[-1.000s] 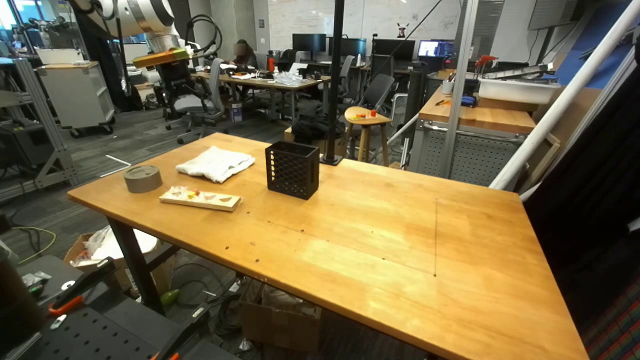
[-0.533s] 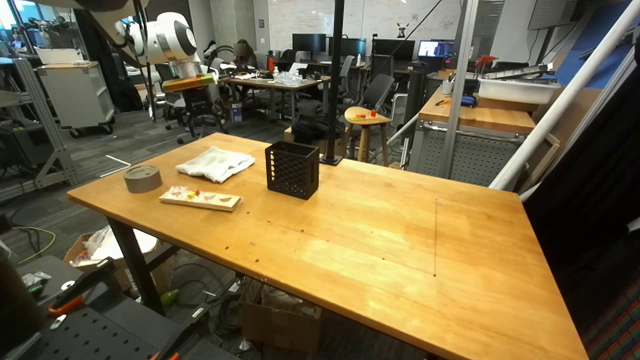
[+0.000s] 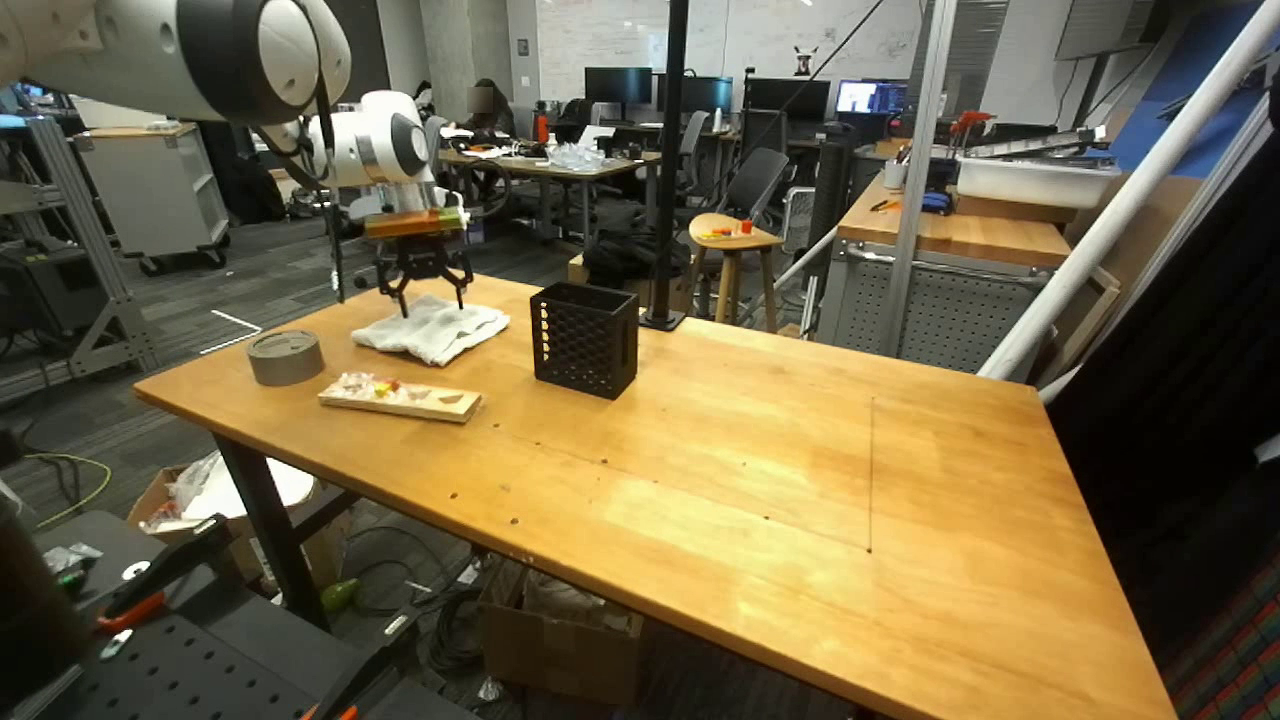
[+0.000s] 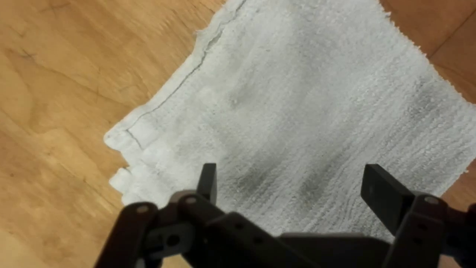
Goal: Pick up the cloth from the table and put in the box
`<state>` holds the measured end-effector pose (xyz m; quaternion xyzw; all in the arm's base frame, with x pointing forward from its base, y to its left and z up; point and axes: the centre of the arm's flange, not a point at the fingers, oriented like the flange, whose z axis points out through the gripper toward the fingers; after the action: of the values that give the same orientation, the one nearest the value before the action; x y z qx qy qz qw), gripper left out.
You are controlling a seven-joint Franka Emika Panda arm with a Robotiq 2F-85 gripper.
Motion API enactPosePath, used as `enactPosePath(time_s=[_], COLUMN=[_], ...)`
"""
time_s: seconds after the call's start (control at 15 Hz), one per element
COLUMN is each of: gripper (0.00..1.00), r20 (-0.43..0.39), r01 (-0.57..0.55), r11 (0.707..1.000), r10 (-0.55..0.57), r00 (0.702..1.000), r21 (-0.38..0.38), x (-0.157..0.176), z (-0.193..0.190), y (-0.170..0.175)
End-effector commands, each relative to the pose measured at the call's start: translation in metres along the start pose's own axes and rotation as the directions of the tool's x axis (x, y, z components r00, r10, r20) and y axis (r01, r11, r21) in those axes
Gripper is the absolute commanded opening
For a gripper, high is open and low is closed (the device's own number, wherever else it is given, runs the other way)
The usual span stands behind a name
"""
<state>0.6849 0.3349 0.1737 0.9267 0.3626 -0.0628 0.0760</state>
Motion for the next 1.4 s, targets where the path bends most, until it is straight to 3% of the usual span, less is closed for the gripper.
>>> enactPosePath(time_s=[0.0, 0.2, 0.27, 0.33, 0.67, 1.0, 1.33], gripper=[1.00, 1.00, 0.75, 0.74, 0.34, 0.00, 0.04], r20=[-0.043, -0.049, -0.057, -0.056, -0.077, -0.085, -0.065], r01=[0.028, 0.033, 0.037, 0.034, 0.042, 0.065, 0.052], r11=[0.997, 0.992, 0.990, 0.989, 0.987, 0.989, 0.991], r10=[-0.025, -0.027, -0.029, -0.026, -0.031, -0.053, -0.044], r00=[0.999, 0.998, 0.998, 0.998, 0.997, 0.995, 0.997], r21=[0.069, 0.120, 0.134, 0.145, 0.156, 0.136, 0.126], x=[0.032, 0.033, 0.033, 0.033, 0.031, 0.027, -0.001], z=[0.032, 0.055, 0.056, 0.057, 0.033, 0.000, -0.037], y=[0.005, -0.006, -0.011, -0.012, -0.015, -0.005, 0.011])
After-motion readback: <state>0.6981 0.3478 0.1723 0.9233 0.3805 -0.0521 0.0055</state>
